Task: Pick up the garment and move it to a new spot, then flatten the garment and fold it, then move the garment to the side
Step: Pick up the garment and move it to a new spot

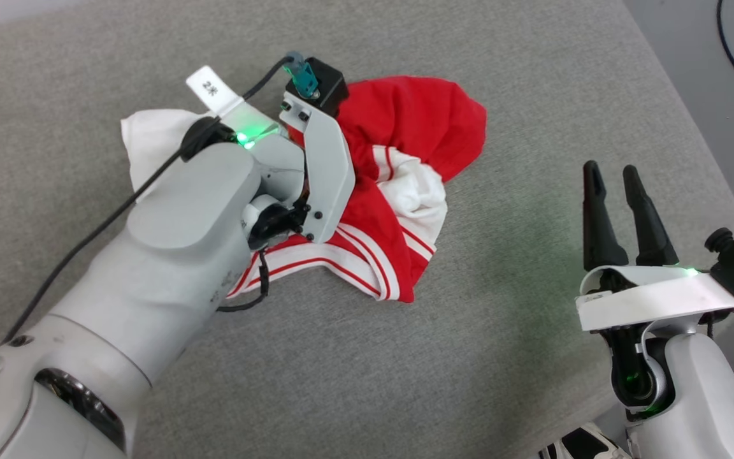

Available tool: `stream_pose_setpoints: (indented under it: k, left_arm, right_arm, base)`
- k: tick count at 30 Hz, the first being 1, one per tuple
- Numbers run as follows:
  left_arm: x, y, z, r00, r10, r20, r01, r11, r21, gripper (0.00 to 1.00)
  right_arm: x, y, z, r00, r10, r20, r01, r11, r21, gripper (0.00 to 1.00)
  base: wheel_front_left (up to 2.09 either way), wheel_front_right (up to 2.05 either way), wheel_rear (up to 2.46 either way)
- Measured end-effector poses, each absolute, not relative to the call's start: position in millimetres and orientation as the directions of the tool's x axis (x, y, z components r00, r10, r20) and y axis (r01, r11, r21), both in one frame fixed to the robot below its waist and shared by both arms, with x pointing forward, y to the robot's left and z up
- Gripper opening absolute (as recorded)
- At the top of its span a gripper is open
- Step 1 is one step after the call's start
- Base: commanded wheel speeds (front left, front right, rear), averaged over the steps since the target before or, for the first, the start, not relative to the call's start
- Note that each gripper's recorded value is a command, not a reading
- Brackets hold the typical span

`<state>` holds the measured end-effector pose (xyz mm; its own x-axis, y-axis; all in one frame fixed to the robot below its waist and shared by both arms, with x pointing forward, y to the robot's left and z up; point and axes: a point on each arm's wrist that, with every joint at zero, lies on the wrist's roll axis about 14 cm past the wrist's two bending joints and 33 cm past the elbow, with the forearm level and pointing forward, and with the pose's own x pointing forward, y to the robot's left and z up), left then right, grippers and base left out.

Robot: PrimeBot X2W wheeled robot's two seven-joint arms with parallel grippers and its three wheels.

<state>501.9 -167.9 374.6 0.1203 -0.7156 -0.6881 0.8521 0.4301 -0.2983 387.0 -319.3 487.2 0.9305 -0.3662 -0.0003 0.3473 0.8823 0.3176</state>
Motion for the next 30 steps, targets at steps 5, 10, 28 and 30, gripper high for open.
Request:
stream_pose_setpoints:
  k: [5,10,28,30]
  left_arm:
    - [504,-169,389,0.152,-0.777,-0.611,0.830,0.436,-0.348,1.00]
    - [510,-165,423,0.225,-0.846,-0.483,0.787,0.450,-0.422,1.00]
    - [502,10,441,0.703,-0.657,-0.273,0.512,0.733,-0.447,1.00]
    - [493,37,435,0.752,-0.600,-0.274,0.451,0.770,-0.451,1.00]
  right_arm:
    - [396,-308,482,0.946,-0.325,-0.012,0.314,0.906,0.284,1.00]
    - [409,-294,481,0.963,-0.271,-0.006,0.264,0.933,0.243,1.00]
    - [435,-233,475,0.999,-0.032,-0.018,0.034,0.988,0.153,1.00]
    - [436,-229,477,1.000,-0.014,-0.019,0.016,0.989,0.150,1.00]
  base:
    - [0.00,0.00,0.00]
    - [0.00,0.00,0.00]
    - [0.00,0.00,0.00]
    - [0.00,0.00,0.00]
